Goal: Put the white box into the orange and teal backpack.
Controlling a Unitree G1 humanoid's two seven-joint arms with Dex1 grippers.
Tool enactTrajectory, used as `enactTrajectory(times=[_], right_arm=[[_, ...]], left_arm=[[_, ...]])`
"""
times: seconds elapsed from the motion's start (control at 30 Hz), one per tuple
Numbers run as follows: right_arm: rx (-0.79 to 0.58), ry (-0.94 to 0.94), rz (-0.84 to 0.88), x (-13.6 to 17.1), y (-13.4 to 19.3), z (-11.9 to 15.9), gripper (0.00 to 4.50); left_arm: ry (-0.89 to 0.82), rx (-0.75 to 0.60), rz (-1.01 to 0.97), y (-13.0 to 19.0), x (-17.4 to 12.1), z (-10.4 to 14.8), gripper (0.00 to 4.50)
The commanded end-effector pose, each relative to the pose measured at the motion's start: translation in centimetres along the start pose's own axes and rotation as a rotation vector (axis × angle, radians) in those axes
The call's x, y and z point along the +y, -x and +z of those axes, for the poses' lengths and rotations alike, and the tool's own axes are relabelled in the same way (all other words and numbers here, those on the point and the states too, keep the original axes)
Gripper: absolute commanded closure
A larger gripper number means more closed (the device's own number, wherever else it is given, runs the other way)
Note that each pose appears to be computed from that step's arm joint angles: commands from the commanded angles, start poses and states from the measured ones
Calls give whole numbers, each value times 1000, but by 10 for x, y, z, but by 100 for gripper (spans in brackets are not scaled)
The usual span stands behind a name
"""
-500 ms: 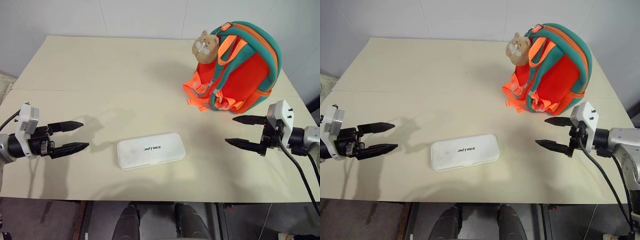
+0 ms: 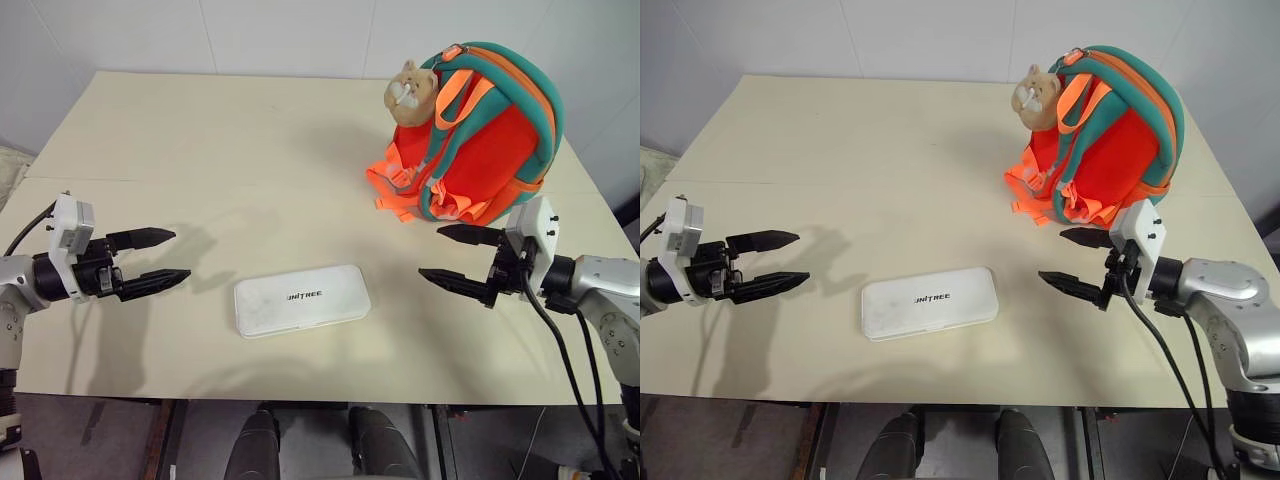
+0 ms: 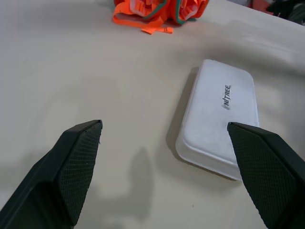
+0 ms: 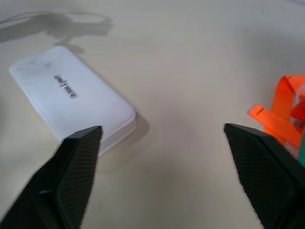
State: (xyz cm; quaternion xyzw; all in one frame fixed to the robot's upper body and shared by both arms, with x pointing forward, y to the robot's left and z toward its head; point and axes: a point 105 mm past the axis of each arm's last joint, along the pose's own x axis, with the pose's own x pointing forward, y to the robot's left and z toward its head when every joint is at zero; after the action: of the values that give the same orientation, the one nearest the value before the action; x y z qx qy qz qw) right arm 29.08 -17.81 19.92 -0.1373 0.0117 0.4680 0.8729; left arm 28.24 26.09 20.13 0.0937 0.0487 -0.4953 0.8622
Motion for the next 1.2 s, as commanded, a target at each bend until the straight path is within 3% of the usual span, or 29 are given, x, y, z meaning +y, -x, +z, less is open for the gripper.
enactTrajectory(times=[0.03, 0.3, 0.4, 0.63, 0.9, 1.2], right_arm=[[-10, 19, 55, 13, -5, 10, 164], [116, 66, -22, 10, -25, -12, 449], [137, 75, -21, 13, -31, -17, 450], [146, 100, 41, 29, -48, -26, 450], [220, 151, -24, 15, -60, -42, 450], [234, 193, 28, 22, -74, -47, 450]], left_arm=[[-93, -23, 7, 3, 1, 10, 89], [109, 106, -33, -9, -12, -23, 351], [158, 115, -49, -12, -15, -26, 449], [275, 174, -85, -21, -26, -45, 449], [414, 293, -63, -37, -34, -66, 449], [428, 266, -96, -53, -42, -71, 449]])
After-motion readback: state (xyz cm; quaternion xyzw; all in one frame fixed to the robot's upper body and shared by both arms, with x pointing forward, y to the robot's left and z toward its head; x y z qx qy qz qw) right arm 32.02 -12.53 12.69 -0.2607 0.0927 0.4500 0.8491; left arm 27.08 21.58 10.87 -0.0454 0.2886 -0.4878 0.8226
